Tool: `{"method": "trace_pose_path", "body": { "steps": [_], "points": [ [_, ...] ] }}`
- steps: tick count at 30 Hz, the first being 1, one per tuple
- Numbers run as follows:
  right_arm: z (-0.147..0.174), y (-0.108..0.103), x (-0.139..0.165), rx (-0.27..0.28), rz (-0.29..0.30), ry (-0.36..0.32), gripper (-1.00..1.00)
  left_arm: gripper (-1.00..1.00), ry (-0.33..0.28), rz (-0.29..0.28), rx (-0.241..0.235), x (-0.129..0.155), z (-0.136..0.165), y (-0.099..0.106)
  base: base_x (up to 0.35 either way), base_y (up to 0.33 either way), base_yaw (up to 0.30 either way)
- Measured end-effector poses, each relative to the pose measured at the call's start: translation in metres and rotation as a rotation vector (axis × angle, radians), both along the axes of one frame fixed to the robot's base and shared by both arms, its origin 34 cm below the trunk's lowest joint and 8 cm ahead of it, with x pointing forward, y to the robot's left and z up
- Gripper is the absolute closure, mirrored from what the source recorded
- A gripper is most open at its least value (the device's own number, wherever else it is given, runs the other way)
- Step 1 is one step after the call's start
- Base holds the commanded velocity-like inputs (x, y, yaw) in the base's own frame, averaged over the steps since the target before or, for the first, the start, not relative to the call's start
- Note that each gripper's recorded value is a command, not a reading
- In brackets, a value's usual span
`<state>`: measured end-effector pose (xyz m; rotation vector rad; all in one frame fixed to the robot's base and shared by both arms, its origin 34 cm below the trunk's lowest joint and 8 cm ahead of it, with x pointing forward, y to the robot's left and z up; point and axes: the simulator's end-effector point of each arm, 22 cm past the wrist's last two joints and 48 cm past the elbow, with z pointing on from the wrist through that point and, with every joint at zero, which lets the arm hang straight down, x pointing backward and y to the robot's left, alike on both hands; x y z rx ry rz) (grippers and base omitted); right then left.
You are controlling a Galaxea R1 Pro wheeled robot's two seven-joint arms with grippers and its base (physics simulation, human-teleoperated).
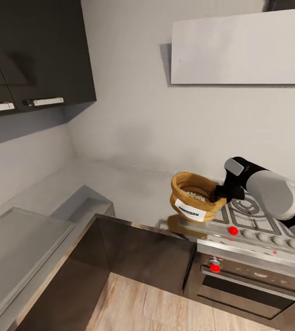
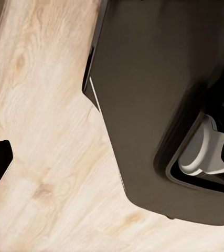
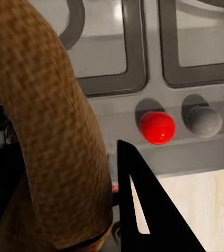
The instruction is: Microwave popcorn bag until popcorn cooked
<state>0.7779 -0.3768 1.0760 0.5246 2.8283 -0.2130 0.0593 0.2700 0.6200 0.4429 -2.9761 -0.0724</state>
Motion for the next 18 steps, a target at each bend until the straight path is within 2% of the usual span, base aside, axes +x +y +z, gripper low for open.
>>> {"method": "trace_pose_path", "body": {
  "steps": [18],
  "points": [
    [0.0103,-0.0063,-0.0024,-0.002,-0.010,-0.015,1.00,-1.00,-0.015,0.000,0.000,0.0059,-0.0007,0.0000,0.000,0.000,-0.280]
  ]
}}
